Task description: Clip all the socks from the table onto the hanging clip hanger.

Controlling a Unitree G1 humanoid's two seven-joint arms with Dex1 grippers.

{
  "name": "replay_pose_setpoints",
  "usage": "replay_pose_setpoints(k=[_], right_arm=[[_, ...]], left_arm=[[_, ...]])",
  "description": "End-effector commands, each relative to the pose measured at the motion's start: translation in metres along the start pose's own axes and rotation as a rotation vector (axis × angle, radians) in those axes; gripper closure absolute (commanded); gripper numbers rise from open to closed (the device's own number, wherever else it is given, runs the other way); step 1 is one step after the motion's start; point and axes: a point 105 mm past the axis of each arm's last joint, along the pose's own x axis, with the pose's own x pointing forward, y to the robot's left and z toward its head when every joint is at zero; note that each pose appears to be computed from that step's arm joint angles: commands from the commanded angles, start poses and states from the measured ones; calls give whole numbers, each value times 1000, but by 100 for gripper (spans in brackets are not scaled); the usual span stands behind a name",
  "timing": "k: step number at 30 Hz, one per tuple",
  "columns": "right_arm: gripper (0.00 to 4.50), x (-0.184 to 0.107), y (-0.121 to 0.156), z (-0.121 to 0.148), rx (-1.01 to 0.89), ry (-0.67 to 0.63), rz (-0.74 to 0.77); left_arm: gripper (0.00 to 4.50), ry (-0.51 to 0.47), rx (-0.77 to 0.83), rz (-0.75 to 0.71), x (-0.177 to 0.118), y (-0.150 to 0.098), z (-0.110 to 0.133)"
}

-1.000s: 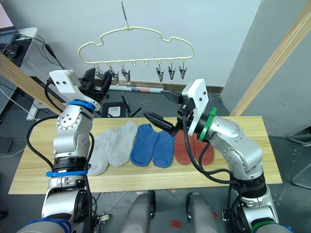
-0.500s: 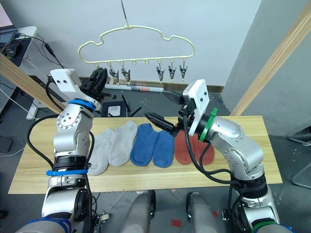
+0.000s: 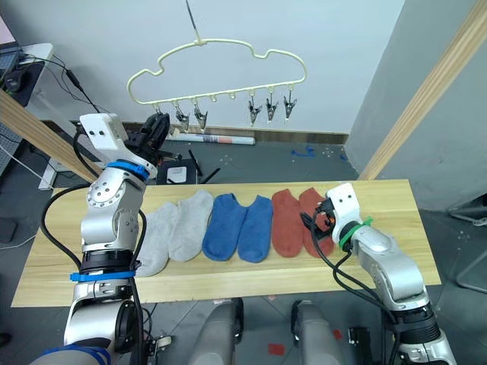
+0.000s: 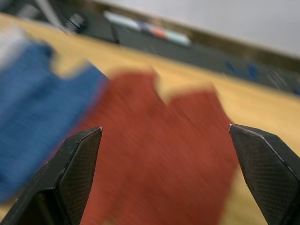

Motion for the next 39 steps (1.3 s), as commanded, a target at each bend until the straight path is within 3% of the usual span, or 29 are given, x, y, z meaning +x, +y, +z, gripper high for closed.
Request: replay_pose_setpoints(k=[1, 9, 16, 19, 30, 35, 39], right_arm=[[0, 10, -11, 1, -18, -16, -48], [0, 43, -21, -17, 8, 66, -62], [0, 51, -19, -38, 24, 146, -50], [60, 48, -12, -48, 4, 172, -12], [445, 28, -13, -57, -101, 169, 24], [448, 12, -10, -23, -105, 80, 95], [448, -4, 28, 17, -12, 19, 295]], left_arm=[[442, -26, 5, -8, 0, -1, 9], [442, -21, 4, -17, -1, -3, 9], [442, -20, 10, -14, -3, -2, 10], [442, -18, 13, -9, -5, 0, 10], [442, 1, -6, -9, -8, 2, 6], [442, 81, -238, -60, -12, -2, -6], [442, 144, -620, -106, -19, -9, -6]])
